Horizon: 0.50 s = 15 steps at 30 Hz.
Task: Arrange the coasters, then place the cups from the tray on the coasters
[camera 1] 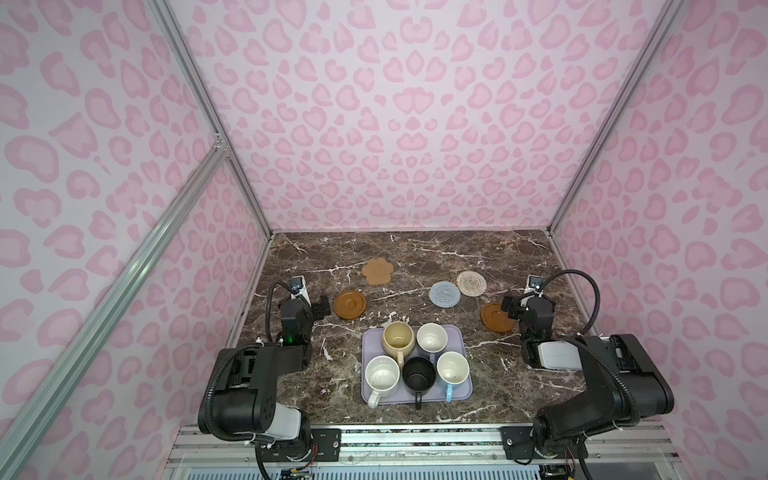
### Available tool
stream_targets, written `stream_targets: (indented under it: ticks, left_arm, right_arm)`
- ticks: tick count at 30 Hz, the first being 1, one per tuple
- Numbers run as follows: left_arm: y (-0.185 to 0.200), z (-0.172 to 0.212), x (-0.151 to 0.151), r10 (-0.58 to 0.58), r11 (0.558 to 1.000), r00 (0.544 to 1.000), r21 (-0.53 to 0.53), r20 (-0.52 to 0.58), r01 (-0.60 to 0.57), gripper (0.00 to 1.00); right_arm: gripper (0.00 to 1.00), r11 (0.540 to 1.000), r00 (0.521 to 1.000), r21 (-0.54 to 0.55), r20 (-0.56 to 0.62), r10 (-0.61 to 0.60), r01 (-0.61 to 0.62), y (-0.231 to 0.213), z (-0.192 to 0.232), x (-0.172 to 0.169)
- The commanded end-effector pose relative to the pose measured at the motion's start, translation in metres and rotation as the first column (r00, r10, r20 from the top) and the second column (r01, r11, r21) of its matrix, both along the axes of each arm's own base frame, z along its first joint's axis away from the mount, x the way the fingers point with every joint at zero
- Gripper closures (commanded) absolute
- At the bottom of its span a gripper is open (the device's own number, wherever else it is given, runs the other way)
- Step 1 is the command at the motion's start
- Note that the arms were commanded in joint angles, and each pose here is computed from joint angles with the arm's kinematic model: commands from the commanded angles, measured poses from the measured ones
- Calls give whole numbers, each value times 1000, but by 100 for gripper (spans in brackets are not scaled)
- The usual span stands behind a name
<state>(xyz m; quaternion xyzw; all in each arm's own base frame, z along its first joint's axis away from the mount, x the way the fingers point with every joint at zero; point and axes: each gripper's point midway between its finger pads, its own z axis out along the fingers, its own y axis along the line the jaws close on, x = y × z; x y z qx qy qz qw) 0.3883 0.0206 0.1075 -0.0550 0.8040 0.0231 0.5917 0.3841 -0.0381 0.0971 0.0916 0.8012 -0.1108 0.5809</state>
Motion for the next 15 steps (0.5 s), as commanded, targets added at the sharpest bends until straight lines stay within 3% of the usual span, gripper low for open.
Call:
stream_targets:
  ticks: [1,15]
  left_arm:
    - [-1,8,1,-11,1000,999,5,30,11,3]
    - [-2,8,1,-15,1000,999,6,29,14,3]
  right_arm:
    - [0,1000,1000,0,22,-13,13,-2,4,0]
    - [0,1000,1000,0,21,-13,13,-2,4,0]
